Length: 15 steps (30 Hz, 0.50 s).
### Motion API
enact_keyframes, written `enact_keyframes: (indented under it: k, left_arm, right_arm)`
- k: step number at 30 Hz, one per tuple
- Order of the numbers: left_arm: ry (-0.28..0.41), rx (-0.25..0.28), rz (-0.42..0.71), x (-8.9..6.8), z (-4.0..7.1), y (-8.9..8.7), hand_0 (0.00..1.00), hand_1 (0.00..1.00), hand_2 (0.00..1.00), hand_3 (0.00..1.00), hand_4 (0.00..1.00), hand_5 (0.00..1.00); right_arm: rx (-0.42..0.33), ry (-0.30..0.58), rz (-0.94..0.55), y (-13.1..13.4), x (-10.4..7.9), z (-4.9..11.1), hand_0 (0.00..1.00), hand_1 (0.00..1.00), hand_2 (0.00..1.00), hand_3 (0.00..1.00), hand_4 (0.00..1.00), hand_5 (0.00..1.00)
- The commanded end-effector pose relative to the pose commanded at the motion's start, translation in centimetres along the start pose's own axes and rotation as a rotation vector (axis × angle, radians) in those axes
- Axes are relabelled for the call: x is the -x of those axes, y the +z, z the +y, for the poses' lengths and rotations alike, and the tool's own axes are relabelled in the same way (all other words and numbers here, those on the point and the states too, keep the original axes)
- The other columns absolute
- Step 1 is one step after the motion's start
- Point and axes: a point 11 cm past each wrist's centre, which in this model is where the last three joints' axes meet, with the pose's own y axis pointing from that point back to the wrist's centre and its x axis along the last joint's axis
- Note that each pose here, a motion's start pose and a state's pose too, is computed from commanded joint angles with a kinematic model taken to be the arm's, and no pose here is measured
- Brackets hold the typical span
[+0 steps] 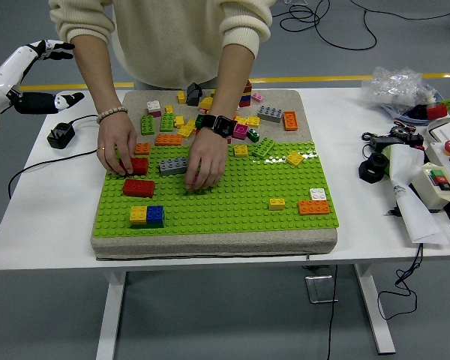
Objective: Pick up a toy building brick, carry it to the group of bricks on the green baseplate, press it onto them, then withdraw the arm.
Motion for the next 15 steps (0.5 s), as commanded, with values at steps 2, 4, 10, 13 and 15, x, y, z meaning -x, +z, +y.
enact_keyframes:
  k: [2,4,10,13,15]
  left_arm:
    - [-0.001,-0.001,-0.001,0.01,0.01,-0.03,0.914,0.816,0.767,0.816,0.817,0.088]
    - [-0.003,-0.004,-0.004,0.02,0.02,-0.07,0.913,0.816,0.767,0.813,0.814,0.089]
    - [-0.007,-0.006,-0.005,0.08,0.03,-0.12,0.912,0.815,0.764,0.809,0.812,0.089]
    - [-0.008,-0.007,-0.006,0.08,0.02,-0.14,0.912,0.815,0.764,0.809,0.812,0.089]
    - [-0.008,-0.008,-0.007,0.07,0.01,-0.13,0.913,0.815,0.763,0.806,0.809,0.09]
  right_arm:
    - [0.0,0.0,0.001,0.02,0.0,0.0,0.765,0.715,0.767,0.769,0.967,0.7]
    - [0.001,0.0,0.001,0.04,0.0,0.0,0.766,0.715,0.767,0.769,0.966,0.7]
    - [0.001,-0.001,0.002,0.03,0.01,0.0,0.766,0.715,0.767,0.769,0.967,0.7]
    - [0.001,0.0,0.002,0.01,-0.01,0.0,0.766,0.715,0.767,0.769,0.967,0.7]
    - [0.0,0.0,0.001,-0.01,-0.02,0.0,0.766,0.715,0.767,0.769,0.967,0.7]
